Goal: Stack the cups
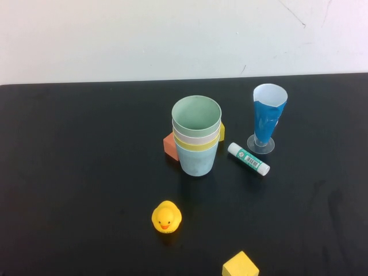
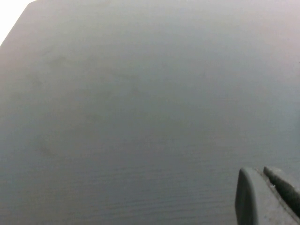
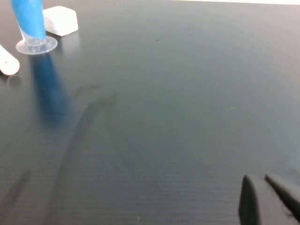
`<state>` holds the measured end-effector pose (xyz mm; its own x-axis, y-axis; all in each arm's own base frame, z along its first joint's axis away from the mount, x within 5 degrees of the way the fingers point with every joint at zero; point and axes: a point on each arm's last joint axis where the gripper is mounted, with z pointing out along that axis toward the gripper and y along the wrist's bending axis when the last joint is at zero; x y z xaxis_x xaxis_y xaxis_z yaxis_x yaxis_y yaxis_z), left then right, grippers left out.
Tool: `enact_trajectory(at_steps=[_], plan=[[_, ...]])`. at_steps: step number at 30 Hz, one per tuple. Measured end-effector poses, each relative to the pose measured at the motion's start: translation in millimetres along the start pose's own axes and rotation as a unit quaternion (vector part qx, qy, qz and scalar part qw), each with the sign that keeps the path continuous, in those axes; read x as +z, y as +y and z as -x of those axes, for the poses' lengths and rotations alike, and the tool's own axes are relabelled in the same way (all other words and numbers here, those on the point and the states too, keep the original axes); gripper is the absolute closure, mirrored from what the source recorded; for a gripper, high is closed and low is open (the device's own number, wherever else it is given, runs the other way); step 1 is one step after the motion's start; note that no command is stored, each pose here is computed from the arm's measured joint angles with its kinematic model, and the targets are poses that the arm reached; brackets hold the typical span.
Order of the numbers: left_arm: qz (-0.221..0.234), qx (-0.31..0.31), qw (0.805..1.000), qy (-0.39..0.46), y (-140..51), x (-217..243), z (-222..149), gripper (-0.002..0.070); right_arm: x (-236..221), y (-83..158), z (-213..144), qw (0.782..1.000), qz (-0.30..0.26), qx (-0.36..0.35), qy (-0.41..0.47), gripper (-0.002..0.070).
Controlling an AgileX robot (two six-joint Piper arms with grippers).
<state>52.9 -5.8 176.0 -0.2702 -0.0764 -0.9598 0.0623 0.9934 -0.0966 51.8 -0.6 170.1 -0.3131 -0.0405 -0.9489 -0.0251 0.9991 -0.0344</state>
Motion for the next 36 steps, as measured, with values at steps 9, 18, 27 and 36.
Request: enact_trajectory(at_steps=[9, 18, 27, 36], plan=[[0.02, -0.006, 1.0, -0.003, 2.2, -0.3, 0.8, 0.0677, 0.0, 0.0, 0.0, 1.0, 0.0, 0.0, 0.0, 0.0678], [0.02, -0.006, 1.0, -0.003, 2.2, -0.3, 0.8, 0.0677, 0.0, 0.0, 0.0, 1.0, 0.0, 0.0, 0.0, 0.0678], [0.02, -0.006, 1.0, -0.003, 2.2, -0.3, 0.8, 0.0677, 0.0, 0.0, 0.0, 1.0, 0.0, 0.0, 0.0, 0.0678], [0.02, -0.006, 1.0, -0.003, 2.2, -0.3, 0.8, 0.0677, 0.0, 0.0, 0.0, 1.0, 0.0, 0.0, 0.0, 0.0678]])
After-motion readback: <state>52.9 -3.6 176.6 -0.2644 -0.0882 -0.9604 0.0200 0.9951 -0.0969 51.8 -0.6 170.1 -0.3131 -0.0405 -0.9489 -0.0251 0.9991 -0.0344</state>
